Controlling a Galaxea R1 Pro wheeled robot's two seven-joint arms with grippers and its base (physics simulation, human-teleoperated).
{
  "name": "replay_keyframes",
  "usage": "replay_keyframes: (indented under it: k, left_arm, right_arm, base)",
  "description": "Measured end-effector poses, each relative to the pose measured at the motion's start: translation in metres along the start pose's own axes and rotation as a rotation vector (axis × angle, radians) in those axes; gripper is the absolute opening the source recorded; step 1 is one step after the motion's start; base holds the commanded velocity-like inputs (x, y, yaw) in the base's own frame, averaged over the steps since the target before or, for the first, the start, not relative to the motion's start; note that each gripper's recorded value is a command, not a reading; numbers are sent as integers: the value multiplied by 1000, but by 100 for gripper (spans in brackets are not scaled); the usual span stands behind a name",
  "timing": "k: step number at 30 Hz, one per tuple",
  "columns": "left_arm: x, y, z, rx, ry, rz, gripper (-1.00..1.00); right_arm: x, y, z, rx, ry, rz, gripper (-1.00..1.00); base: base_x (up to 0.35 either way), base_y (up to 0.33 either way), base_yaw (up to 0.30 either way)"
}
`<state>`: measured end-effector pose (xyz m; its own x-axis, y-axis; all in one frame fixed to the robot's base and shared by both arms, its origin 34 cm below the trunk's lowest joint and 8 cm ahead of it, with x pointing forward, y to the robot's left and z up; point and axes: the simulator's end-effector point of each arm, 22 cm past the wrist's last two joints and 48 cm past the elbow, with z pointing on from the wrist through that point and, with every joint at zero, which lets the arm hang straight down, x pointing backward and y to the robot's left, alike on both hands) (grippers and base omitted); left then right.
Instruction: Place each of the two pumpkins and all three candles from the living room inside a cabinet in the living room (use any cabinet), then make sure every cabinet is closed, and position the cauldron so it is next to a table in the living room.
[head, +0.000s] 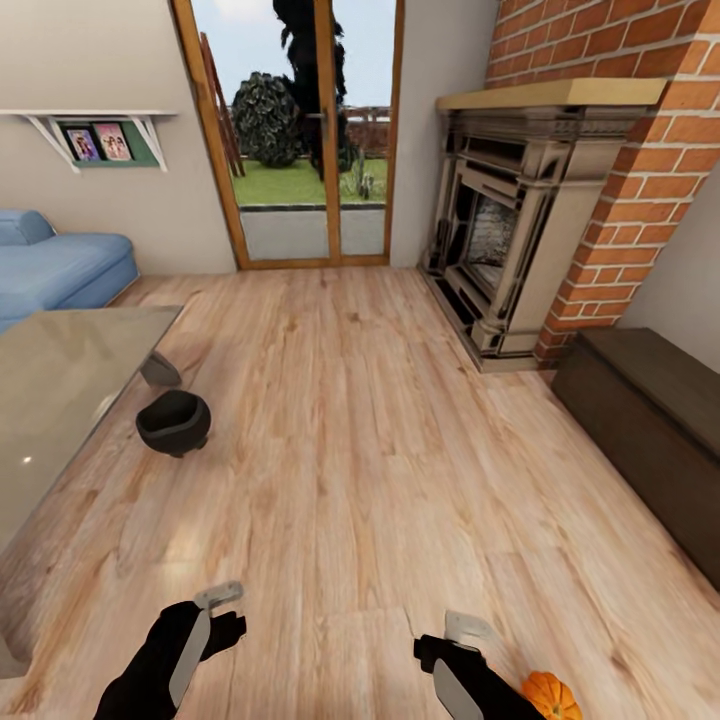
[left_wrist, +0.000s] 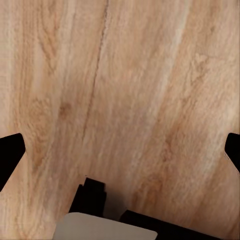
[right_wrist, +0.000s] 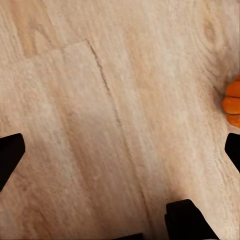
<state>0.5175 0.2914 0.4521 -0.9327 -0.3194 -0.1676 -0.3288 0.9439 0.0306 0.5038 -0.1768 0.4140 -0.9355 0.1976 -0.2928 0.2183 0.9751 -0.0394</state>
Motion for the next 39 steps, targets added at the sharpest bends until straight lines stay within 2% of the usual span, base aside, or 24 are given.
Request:
replay_keyframes:
  k: [21,32,39]
  left_arm:
    - [-11,-3,-11,11,-30,-2,100]
    - [-16,-5,-16,16,-45,-3,100]
    - [-17,-5,-17,16,-46,-3,100]
  right_arm:
    - [-15,1,-8,-5,-37,5,100]
    - [-21,2,-12,-9,-52,7,100]
    - [-22,2,-13,-10,-54,7,100]
  base:
    - [264,192,-6]
    - [268,38,-153]
    - [266,47,-31]
